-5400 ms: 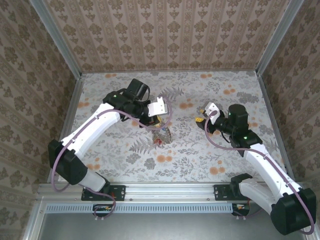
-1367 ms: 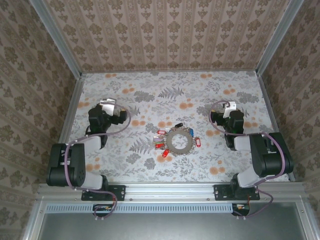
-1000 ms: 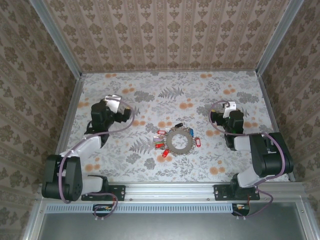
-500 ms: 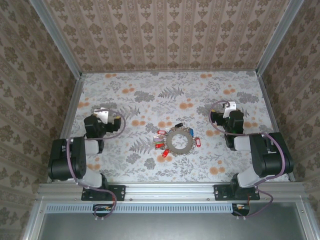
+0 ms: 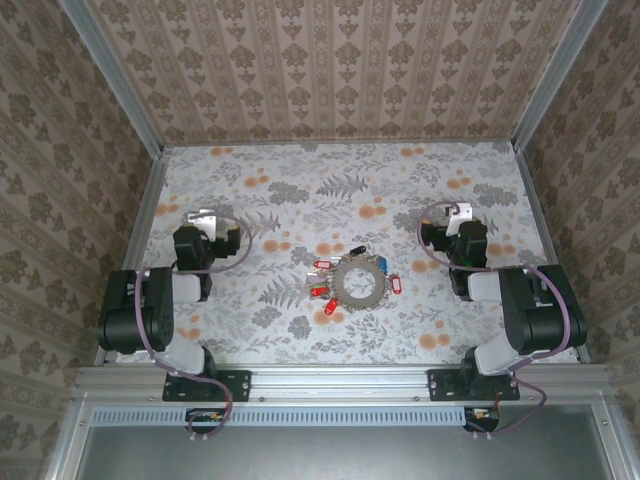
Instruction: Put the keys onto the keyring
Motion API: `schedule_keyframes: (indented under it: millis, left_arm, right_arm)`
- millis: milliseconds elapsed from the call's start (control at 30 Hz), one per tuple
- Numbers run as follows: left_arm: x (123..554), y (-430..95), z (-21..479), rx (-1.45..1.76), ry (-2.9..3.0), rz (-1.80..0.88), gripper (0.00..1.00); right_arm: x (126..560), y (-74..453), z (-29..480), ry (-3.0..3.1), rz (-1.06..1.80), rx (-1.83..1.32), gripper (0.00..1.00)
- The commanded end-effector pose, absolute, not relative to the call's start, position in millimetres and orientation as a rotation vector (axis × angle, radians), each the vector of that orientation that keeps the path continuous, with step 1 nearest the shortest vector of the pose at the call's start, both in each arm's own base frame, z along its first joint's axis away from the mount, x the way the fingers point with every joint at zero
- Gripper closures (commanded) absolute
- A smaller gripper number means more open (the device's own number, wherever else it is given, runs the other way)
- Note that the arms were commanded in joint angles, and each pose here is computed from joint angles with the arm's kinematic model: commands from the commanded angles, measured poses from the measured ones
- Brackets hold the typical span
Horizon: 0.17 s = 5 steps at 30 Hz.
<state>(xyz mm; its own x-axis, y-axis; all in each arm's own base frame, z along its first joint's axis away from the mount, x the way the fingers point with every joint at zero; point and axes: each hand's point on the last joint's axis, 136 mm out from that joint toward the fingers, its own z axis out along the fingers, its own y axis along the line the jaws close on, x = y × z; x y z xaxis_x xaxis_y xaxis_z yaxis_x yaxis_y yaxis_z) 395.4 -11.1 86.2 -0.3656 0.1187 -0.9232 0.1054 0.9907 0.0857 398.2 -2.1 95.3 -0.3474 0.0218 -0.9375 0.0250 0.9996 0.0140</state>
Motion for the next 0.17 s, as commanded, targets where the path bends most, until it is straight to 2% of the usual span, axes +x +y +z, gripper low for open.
schedule_keyframes:
  millis: [0, 133]
  left_arm:
    - [399.7, -7.6, 94.2, 0.124, 1.932, 0.022, 0.0]
    - [399.3, -7.5, 93.5, 0.123, 1.934, 0.023, 0.0]
  right_arm:
    - [400.3, -2.7, 96.8, 1.927, -0.013, 0.045, 0.0]
    - [400.1, -2.5, 97.8, 1.924, -0.012, 0.045, 0.0]
